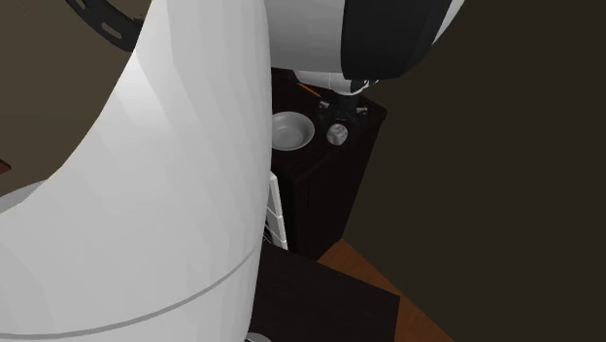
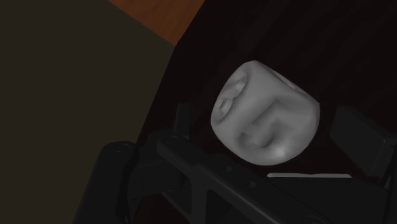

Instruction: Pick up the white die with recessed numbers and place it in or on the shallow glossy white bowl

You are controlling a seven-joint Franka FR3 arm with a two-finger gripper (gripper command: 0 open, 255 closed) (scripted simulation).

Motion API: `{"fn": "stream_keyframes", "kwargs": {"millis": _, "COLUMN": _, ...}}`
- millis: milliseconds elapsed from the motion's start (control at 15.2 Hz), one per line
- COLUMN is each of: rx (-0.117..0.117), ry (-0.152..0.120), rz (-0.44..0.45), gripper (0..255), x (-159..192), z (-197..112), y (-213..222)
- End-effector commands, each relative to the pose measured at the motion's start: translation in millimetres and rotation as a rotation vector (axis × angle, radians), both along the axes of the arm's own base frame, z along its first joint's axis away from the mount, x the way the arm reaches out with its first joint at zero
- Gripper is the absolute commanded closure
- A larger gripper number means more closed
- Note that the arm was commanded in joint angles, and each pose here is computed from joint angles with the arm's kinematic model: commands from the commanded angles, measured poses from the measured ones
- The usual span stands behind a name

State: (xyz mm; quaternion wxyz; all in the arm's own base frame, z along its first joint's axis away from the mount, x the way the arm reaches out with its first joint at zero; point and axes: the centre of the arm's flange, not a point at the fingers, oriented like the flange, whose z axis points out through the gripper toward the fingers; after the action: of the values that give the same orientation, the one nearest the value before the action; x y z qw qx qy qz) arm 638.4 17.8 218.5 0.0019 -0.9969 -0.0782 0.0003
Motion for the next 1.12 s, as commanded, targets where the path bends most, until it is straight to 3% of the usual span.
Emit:
{"fn": "stream_keyframes", "kwargs": {"millis": 0, "rx": 0.000, "ry": 0.000, "rz": 0.000, "gripper": 0, "x": 0, "z": 0, "y": 0}}
{"fn": "stream_keyframes", "kwargs": {"millis": 132, "rx": 0.000, "ry": 0.000, "rz": 0.000, "gripper": 0, "x": 0, "z": 0, "y": 0}}
{"fn": "stream_keyframes", "kwargs": {"millis": 198, "rx": 0.000, "ry": 0.000, "rz": 0.000, "gripper": 255, "x": 0, "z": 0, "y": 0}}
{"fn": "stream_keyframes", "kwargs": {"millis": 792, "rx": 0.000, "ry": 0.000, "rz": 0.000, "gripper": 255, "x": 0, "z": 0, "y": 0}}
{"fn": "stream_keyframes", "kwargs": {"millis": 1056, "rx": 0.000, "ry": 0.000, "rz": 0.000, "gripper": 255, "x": 0, "z": 21, "y": 0}}
